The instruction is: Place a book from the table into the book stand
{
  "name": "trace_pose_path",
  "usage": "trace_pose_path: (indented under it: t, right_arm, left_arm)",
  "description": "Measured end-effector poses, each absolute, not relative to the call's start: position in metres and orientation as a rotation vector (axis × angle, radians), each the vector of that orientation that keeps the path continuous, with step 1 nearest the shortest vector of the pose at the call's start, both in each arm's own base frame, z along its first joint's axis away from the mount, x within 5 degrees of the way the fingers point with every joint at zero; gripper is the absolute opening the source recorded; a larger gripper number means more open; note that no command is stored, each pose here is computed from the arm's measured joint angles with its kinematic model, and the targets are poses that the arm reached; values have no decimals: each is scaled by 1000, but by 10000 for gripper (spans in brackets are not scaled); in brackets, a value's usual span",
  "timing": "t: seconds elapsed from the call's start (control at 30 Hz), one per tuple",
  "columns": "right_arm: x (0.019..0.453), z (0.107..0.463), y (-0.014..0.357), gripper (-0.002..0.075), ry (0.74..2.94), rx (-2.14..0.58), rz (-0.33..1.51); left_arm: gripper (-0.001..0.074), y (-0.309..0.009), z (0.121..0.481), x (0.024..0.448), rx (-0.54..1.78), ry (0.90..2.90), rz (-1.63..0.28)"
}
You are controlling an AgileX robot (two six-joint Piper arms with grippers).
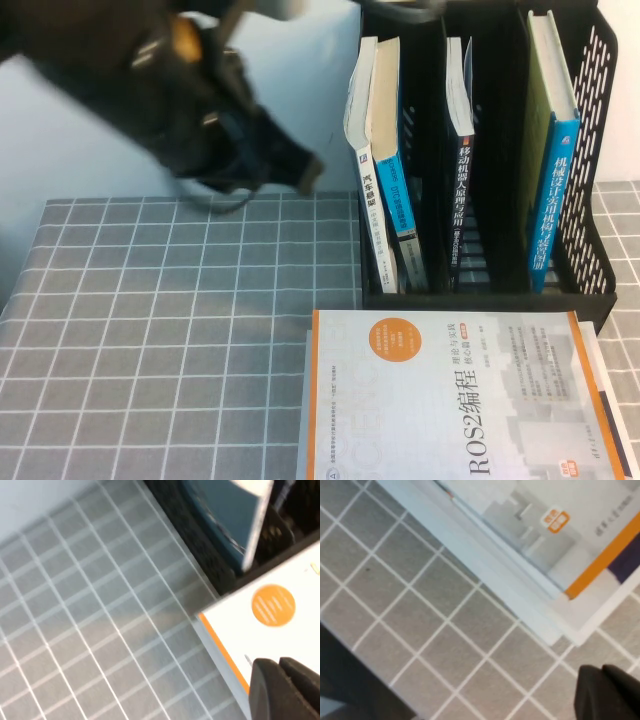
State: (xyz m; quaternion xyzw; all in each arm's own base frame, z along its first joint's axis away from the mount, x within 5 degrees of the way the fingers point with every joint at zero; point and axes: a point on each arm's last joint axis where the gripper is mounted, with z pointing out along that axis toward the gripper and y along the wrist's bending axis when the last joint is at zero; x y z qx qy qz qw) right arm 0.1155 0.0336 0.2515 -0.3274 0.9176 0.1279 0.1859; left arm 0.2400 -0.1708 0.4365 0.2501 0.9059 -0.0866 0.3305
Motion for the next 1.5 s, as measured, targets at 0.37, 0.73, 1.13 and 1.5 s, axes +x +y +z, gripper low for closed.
trace_pose_path:
  t: [0.37, 0.73, 1.13, 1.5]
  right_arm:
    - [105, 277, 27, -3, 2144, -681, 64]
    - [71, 248, 34, -3, 1801, -558, 139]
    - [57, 233, 48, -3, 1901, -674, 360]
    - [83, 258, 17, -3, 1670, 15, 309]
  left_arm:
    - [1, -109, 406, 154, 506, 1909, -425]
    - [0, -96, 333, 132, 497, 1804, -485]
    - [0, -97, 327, 131, 417, 1832, -575]
    - [0, -97, 327, 131, 415, 1832, -576]
